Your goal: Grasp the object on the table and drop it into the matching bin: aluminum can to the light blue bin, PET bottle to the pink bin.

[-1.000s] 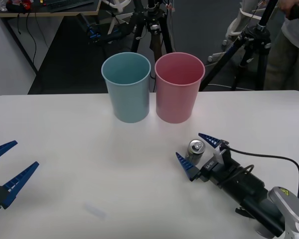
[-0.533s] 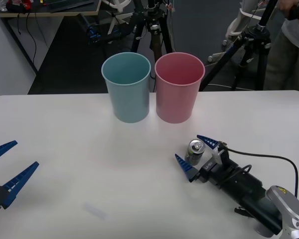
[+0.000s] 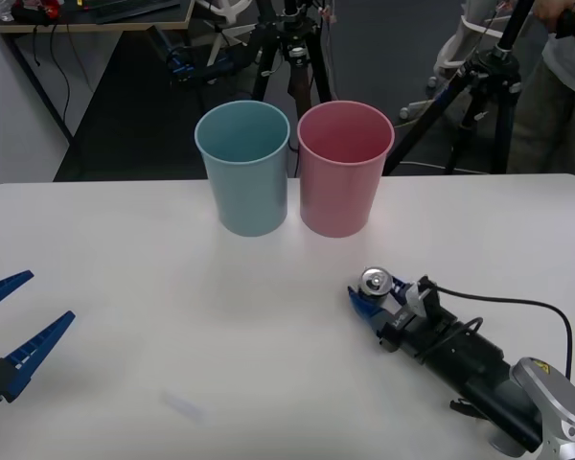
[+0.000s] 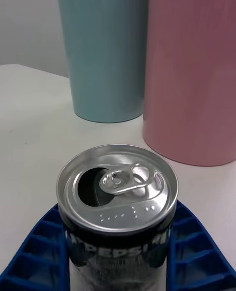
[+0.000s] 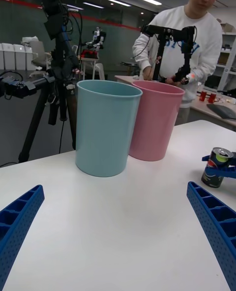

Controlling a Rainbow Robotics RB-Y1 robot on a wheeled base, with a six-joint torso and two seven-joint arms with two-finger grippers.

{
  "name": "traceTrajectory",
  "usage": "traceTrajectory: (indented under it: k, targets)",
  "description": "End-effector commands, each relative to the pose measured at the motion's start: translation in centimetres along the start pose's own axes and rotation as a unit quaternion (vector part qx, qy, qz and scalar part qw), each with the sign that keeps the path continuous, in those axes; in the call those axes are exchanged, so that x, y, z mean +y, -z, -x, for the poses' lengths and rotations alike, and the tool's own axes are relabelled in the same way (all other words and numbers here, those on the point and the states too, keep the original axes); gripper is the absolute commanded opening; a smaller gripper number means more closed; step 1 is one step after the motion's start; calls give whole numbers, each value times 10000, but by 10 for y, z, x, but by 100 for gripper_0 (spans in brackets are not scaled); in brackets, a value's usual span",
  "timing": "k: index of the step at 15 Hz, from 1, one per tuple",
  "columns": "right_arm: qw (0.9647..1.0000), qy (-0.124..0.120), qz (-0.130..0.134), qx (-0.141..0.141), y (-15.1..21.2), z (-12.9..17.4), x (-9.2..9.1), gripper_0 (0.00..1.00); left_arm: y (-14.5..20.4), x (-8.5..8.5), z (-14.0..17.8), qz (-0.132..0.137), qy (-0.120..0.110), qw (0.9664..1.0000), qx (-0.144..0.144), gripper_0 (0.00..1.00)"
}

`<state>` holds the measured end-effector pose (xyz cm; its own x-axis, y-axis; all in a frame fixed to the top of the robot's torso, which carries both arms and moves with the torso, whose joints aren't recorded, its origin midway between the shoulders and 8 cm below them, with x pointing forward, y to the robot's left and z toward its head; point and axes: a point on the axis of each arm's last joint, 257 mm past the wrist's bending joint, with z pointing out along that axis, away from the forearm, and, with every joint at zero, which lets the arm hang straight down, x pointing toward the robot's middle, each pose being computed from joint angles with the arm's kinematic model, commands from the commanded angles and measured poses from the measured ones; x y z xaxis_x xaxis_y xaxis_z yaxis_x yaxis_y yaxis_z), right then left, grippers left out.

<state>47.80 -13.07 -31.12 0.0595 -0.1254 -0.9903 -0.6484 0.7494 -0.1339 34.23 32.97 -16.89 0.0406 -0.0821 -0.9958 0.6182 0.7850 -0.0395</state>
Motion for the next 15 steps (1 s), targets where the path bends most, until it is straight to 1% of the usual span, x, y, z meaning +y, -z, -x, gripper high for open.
traceTrajectory:
  k: [1,6,7,11,13,15]
  targets:
    - [10000,11,17,-14,0,1,1,0,0,0,0,0,0,10000,0,100]
    - [10000,12,45,-55,0,4,2,0,0,0,0,0,0,10000,0,100]
    - [9999,22,48,-119,1,9,2,0,0,0,0,0,0,10000,0,100]
    - [9986,173,62,-491,9,48,8,0,0,0,0,0,0,10000,0,100]
    - [9968,278,96,-738,15,77,12,0,0,0,0,0,0,10000,0,100]
    - [9956,154,153,-908,24,101,19,0,0,0,0,0,0,10000,0,100]
